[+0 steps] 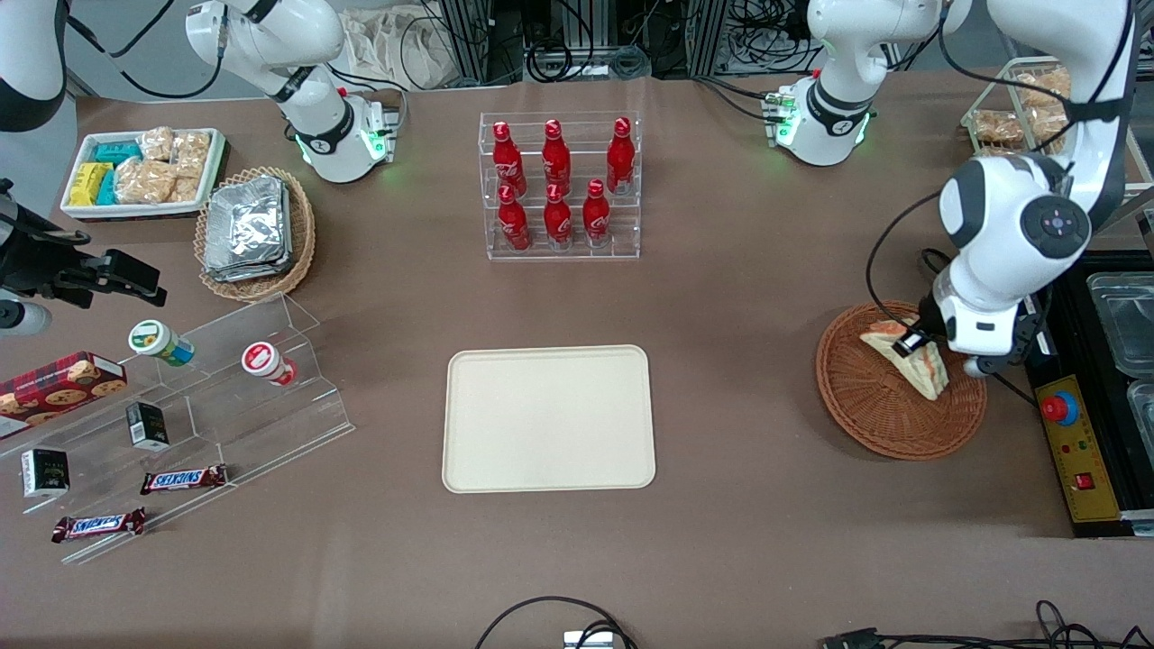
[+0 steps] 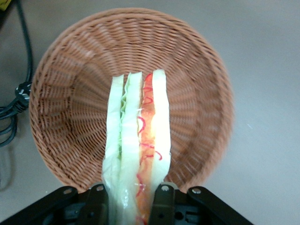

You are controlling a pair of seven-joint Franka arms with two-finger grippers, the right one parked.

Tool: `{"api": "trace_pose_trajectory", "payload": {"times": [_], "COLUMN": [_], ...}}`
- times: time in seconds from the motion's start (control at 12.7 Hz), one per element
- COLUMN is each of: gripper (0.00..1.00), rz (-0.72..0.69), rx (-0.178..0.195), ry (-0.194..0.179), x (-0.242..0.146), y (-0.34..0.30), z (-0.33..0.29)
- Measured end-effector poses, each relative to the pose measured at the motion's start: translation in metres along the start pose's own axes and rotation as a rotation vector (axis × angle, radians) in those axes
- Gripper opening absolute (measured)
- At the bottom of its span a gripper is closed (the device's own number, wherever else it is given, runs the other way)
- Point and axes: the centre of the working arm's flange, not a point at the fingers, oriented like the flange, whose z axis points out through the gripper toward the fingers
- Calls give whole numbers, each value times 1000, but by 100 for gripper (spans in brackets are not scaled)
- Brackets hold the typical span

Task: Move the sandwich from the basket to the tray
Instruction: 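Lift the sandwich out of the basket with the left gripper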

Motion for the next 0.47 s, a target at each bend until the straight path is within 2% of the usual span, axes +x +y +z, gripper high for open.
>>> {"api": "trace_pose_trajectory", "payload": {"times": [0.24,0.47], "gripper": [19,18], "rz": [226,405], "rx": [-4,-27], "ry": [4,28], "x": [-33,-64], "y": [58,106], "z": [-40,-62]}}
